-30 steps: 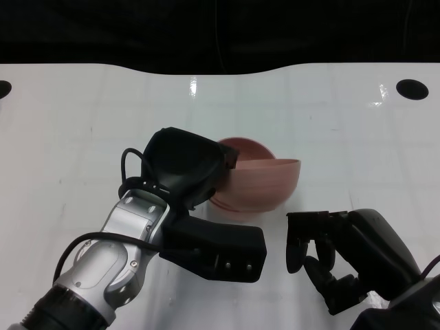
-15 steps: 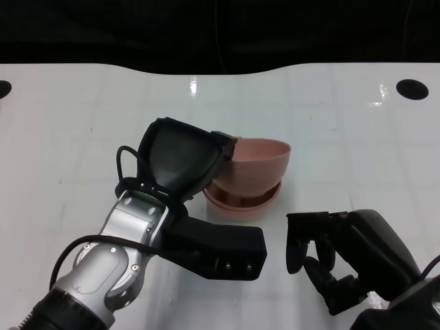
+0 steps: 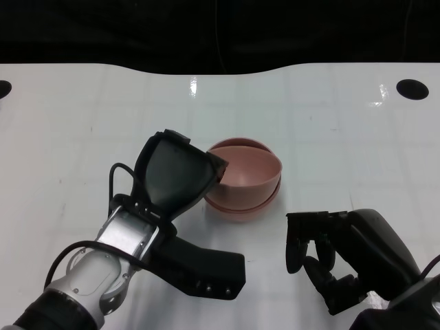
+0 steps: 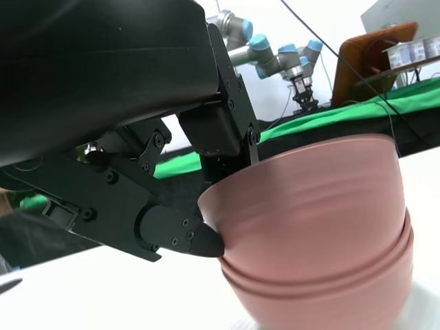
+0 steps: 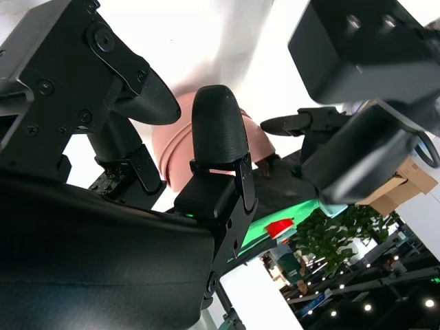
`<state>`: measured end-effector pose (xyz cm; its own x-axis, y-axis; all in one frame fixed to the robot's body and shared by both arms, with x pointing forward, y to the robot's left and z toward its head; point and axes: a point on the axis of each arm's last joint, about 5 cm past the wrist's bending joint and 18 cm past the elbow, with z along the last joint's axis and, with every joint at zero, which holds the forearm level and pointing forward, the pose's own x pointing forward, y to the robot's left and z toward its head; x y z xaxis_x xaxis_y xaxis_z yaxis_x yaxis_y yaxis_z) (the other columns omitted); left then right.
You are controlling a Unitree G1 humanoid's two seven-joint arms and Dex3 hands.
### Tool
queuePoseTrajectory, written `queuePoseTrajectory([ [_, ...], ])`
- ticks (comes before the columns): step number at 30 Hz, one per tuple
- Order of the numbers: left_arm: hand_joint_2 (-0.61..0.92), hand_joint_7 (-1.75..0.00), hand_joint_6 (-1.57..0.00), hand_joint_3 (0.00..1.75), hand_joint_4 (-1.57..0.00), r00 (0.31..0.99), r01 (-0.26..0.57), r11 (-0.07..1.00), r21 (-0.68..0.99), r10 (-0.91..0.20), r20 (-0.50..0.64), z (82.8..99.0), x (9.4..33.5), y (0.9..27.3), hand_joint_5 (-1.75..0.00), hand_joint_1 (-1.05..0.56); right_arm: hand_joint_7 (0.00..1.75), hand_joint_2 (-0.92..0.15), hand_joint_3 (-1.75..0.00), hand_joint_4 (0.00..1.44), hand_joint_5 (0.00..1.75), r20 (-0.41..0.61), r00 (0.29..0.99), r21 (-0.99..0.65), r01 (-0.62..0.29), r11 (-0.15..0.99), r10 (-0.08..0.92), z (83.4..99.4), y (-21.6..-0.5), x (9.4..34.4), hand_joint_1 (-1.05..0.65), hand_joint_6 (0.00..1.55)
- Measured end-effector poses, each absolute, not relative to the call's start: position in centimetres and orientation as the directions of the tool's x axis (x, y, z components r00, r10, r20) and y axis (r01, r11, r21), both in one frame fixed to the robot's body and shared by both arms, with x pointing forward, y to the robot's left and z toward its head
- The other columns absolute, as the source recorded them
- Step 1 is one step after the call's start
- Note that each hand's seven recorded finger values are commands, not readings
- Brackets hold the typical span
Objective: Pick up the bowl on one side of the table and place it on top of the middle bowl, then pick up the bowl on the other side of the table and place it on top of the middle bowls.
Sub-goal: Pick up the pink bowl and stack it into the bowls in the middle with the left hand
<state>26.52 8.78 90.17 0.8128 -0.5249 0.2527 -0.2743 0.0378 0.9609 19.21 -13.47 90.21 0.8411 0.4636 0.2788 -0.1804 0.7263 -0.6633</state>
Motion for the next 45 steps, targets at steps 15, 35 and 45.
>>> queuePoseTrajectory([
  [15,0.87,-0.01,-0.56,0.01,-0.42,0.817,-0.318,-0.058,0.946,-0.523,0.242,87.6,26.5,8.7,-0.52,-0.55,1.53,-0.09,-1.64,0.96,1.75,0.279,0.841,-0.663,-0.18,0.727,0.463,90.2,-13.5,19.2,-0.07,0.85],
  [35,0.92,-0.01,-0.24,0.17,0.0,0.862,-0.22,0.01,0.976,-0.466,0.199,92.0,24.2,9.4,-0.54,-0.7,1.52,-0.09,-1.62,0.96,1.75,0.277,0.84,-0.666,-0.183,0.723,0.467,90.3,-13.5,19.3,-0.08,0.85],
  [45,0.92,-0.09,-0.44,0.18,-0.21,0.894,-0.078,0.376,0.923,-0.384,0.232,93.0,21.1,13.0,-0.76,-0.52,1.52,-0.1,-1.62,0.96,1.75,0.269,0.843,-0.666,-0.187,0.722,0.466,90.2,-13.5,19.4,-0.07,0.85],
])
